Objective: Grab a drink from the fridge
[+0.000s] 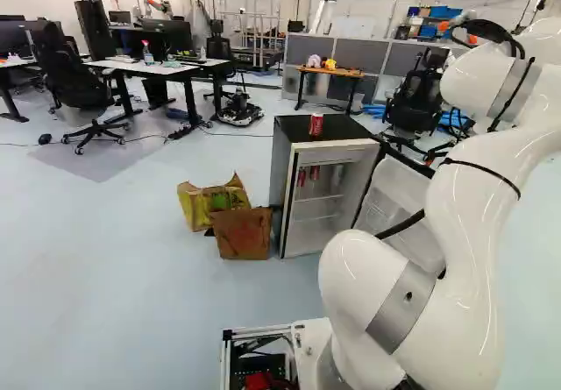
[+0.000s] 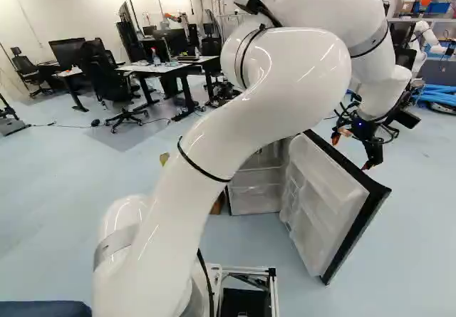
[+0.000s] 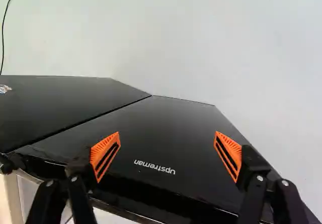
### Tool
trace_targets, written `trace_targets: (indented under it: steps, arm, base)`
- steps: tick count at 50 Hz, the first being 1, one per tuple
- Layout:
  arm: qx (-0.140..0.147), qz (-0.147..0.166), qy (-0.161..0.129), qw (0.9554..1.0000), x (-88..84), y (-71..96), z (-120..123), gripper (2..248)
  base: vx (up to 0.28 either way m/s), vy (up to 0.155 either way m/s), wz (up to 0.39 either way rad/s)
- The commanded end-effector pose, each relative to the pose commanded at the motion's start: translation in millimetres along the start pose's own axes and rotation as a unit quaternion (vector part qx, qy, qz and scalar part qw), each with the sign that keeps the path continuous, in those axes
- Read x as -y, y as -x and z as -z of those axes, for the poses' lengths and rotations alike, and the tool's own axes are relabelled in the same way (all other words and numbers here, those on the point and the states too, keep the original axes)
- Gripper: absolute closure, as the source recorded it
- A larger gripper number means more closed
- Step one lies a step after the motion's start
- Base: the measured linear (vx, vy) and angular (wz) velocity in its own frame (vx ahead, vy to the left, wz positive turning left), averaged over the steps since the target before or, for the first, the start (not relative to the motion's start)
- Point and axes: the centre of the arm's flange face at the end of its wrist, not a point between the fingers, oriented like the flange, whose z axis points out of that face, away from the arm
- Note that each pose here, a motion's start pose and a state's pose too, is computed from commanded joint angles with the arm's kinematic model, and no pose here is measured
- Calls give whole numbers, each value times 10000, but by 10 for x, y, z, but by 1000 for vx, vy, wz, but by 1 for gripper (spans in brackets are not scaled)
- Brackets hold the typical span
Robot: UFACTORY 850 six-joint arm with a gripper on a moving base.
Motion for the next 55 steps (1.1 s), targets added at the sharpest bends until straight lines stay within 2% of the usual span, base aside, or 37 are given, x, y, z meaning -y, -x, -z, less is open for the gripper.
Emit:
trace_targets:
  steps: [55]
  arm:
    - [417,-41,35,9991,-49,307,60,3]
  base:
    - [0,0,0]
